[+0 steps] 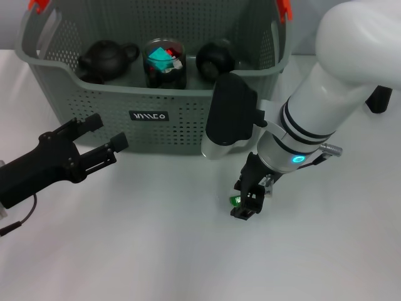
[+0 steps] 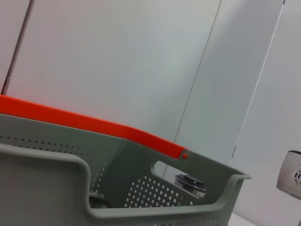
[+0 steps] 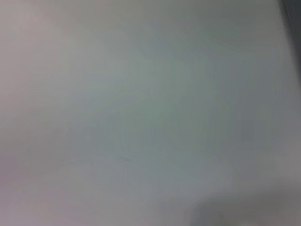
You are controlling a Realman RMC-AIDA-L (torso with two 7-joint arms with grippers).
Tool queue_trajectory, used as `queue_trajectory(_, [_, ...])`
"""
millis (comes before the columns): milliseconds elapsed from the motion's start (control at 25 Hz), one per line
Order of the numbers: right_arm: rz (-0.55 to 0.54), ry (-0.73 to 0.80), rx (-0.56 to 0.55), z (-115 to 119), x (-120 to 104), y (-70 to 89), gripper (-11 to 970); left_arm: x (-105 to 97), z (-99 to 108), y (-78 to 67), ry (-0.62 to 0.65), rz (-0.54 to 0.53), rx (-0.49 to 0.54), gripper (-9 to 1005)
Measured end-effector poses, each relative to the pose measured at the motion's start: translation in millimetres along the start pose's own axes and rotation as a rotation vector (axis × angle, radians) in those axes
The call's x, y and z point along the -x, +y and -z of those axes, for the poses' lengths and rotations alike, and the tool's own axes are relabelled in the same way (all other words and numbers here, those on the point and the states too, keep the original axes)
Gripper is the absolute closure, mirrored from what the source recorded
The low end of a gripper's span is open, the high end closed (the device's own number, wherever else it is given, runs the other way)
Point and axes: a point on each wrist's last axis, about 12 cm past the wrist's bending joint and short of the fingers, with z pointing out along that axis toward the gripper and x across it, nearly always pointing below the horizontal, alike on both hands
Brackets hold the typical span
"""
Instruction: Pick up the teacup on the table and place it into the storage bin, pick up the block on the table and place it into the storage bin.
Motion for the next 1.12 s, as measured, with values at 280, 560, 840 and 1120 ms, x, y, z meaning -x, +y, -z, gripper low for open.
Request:
queue_trajectory(280, [-0.008,-0.001,-0.008,-2.0,-1.0,-0.8,468,0.0,0.0,0.0,0.000,0.000,0.000,167])
queue_trajectory(560, [-0.012,0.005,-0.015,-1.8,-1.3,-1.5,656,0.0,0.0,0.0,0.000,0.000,0.000,167])
queue_trajectory(840, [-0.029,-0.003,-0.016,0.7,-0.1,-2.6,809,0.1,-0.1,-0.5,-0.001,0.000,-0.005,167])
queue_trajectory(1120, [-0.061,-0.039,0.012,10.4,0.4,-4.8,823,0.3,-0.1,-0.7,-0.002,0.000,-0.007,167])
